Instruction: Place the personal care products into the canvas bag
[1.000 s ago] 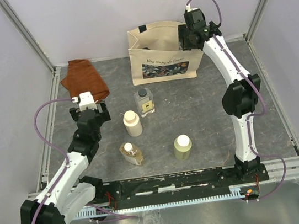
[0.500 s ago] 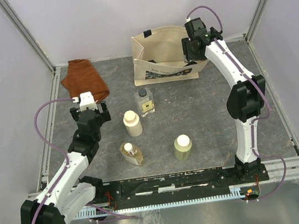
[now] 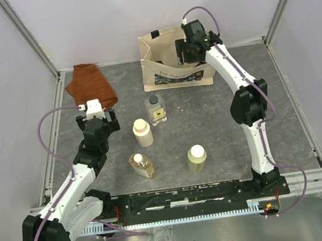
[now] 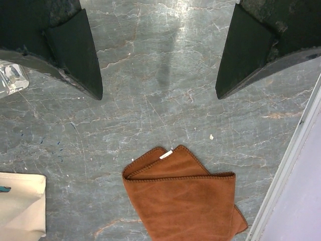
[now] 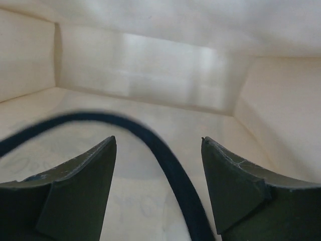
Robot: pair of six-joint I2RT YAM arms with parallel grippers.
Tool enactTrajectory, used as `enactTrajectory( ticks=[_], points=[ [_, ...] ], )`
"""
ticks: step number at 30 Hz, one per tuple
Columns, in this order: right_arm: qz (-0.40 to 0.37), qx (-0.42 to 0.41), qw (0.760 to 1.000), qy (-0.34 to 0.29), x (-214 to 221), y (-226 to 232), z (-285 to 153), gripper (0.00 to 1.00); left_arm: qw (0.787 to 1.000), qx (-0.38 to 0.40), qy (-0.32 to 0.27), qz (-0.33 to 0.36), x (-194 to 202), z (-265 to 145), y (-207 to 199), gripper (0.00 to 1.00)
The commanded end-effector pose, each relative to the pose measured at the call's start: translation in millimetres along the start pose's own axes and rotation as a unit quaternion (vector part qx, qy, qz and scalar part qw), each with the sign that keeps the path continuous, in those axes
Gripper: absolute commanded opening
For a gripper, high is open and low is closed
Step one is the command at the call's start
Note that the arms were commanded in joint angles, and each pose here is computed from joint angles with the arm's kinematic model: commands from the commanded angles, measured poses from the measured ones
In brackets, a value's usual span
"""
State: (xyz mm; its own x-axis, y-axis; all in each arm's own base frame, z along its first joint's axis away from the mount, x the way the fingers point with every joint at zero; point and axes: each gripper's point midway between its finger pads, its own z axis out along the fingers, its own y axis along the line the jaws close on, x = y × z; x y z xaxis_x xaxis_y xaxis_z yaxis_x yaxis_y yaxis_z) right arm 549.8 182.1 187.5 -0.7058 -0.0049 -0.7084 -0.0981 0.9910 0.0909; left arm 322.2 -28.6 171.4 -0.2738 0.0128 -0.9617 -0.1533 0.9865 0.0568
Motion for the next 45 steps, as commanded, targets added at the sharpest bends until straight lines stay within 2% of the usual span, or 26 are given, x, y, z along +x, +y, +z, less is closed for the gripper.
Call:
enactTrajectory(
  ticks=[1, 8, 15, 22, 30, 38, 45],
  points=[
    [0.014, -0.025, 1.000, -0.008, 3, 22, 22, 0.77, 0.999, 0.014, -0.030, -0.003, -16, -1, -4, 1.00],
    [0.006, 0.008, 0.999, 0.045, 43, 12, 37, 0.79, 0.999, 0.019, -0.027, -0.002, -14, 0, -6, 1.00],
    [-0.016, 0.053, 0.993, 0.104, 88, -13, 17, 0.80, 0.999, 0.022, -0.026, -0.002, -14, 0, -8, 1.00],
    [-0.024, 0.078, 0.986, 0.143, 128, -34, -25, 0.82, 0.999, 0.034, -0.021, -0.004, -16, -2, -12, 0.99],
    [-0.024, 0.098, 0.980, 0.170, 165, -54, -79, 0.83, 0.996, 0.074, -0.019, -0.038, -33, -11, -26, 1.00],
    [-0.024, 0.132, 0.971, 0.197, 215, -81, -125, 0.84, 0.993, 0.103, -0.028, -0.045, -64, -25, -34, 0.99],
    [-0.012, 0.134, 0.971, 0.197, 244, -92, -166, 0.84, 0.988, 0.140, -0.036, -0.052, -90, -41, -50, 0.99]
  ],
)
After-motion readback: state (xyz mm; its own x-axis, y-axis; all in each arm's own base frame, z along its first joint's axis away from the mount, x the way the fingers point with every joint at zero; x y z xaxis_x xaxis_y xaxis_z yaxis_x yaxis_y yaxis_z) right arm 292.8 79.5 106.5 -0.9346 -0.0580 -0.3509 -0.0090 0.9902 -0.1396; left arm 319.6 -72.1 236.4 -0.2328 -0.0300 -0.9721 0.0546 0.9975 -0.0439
